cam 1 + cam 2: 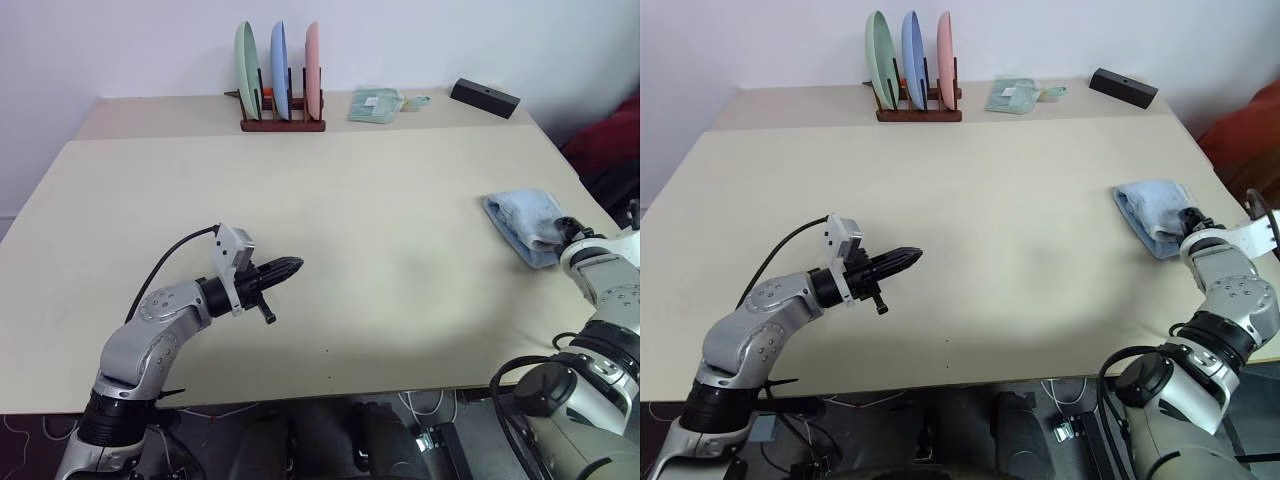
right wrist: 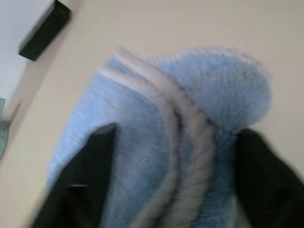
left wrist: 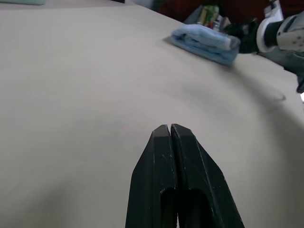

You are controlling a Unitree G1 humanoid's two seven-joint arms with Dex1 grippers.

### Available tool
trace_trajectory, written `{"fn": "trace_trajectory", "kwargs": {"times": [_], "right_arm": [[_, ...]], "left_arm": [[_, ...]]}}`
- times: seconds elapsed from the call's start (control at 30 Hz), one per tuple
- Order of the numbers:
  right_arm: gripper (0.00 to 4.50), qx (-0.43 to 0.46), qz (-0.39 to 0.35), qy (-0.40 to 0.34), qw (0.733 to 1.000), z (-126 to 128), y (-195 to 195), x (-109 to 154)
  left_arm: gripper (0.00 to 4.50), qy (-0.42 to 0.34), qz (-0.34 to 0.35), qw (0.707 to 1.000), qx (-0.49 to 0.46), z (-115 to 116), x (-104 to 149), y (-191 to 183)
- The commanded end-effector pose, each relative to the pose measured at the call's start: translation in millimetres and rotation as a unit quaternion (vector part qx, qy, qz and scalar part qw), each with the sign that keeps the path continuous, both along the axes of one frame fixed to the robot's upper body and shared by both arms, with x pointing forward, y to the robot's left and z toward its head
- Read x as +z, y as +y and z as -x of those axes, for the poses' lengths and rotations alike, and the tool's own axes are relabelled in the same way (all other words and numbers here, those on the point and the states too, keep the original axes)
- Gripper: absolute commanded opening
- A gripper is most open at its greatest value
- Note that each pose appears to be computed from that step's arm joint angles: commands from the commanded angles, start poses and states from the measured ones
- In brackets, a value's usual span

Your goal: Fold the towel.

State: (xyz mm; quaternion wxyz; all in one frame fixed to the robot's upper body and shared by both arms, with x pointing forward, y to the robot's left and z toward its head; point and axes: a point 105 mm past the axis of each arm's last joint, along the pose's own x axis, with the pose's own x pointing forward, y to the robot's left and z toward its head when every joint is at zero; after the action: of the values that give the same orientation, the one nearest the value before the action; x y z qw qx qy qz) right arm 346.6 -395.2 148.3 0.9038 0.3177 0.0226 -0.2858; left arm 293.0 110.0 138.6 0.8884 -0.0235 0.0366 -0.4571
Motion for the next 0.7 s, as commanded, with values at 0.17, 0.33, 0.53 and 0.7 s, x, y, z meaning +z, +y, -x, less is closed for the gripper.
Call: {"fn": "trace_trajectory", "kwargs": {"times": [0.17, 0.33, 0.53, 0.7], "right_arm": [[3.39, 0.03, 0.382, 0.005, 0.924, -3.6, 18.2, 79.2], [3.39, 0.046, 0.414, 0.045, 0.908, -10.1, 24.2, 70.2], [3.39, 0.28, 0.476, -0.06, 0.831, -26.1, 116.1, 75.9], [3.94, 0.455, 0.513, -0.061, 0.725, -20.0, 174.1, 43.8]], "left_arm": [[0.0, -0.041, -0.036, 0.994, 0.09, -17.2, -0.8, 28.4], [0.0, -0.052, -0.049, 0.989, 0.126, -22.9, -2.2, 44.4], [0.0, -0.08, -0.079, 0.974, 0.197, -26.5, -0.2, 79.2], [0.0, -0.107, -0.146, 0.934, 0.308, -30.5, -4.2, 137.5]]}}
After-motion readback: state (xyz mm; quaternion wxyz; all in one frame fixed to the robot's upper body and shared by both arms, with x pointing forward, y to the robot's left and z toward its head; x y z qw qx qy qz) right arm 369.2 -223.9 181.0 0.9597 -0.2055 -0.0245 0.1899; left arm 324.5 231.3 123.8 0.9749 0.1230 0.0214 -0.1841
